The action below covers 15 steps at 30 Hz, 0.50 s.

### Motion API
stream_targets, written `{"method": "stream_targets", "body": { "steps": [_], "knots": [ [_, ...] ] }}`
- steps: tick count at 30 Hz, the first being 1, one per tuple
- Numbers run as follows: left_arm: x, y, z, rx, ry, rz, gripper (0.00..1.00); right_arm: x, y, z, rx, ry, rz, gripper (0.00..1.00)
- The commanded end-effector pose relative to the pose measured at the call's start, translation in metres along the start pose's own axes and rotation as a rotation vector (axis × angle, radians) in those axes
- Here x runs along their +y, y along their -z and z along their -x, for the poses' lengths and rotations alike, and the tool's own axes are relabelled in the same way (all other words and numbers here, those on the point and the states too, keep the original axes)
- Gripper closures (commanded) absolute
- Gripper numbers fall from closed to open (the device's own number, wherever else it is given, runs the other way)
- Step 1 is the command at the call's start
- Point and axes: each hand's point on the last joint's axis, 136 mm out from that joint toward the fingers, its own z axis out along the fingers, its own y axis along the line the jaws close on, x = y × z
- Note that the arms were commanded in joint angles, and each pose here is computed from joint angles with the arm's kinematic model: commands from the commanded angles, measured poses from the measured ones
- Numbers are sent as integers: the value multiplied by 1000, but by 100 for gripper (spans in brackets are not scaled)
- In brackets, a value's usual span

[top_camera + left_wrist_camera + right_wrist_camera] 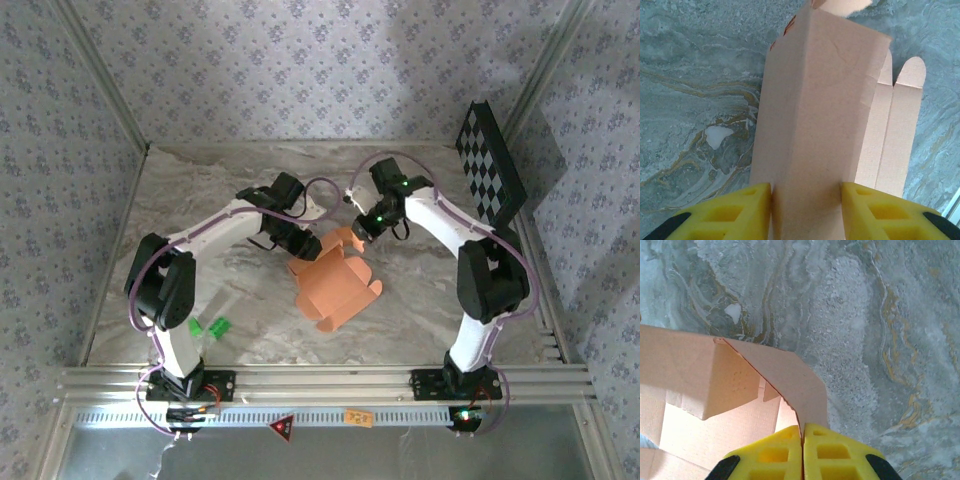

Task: Fold the paper box

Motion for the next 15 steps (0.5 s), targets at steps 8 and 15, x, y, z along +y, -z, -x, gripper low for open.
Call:
{"method": "stream_targets", "body": {
  "steps": [8, 15],
  "knots": [
    [0, -2, -16, 46, 36, 20, 59, 3, 13, 5, -83, -406, -205, 92],
    [-1, -4, -16, 47, 39, 20, 59, 6, 15, 9, -132, -641, -242, 95]
  ]
}}
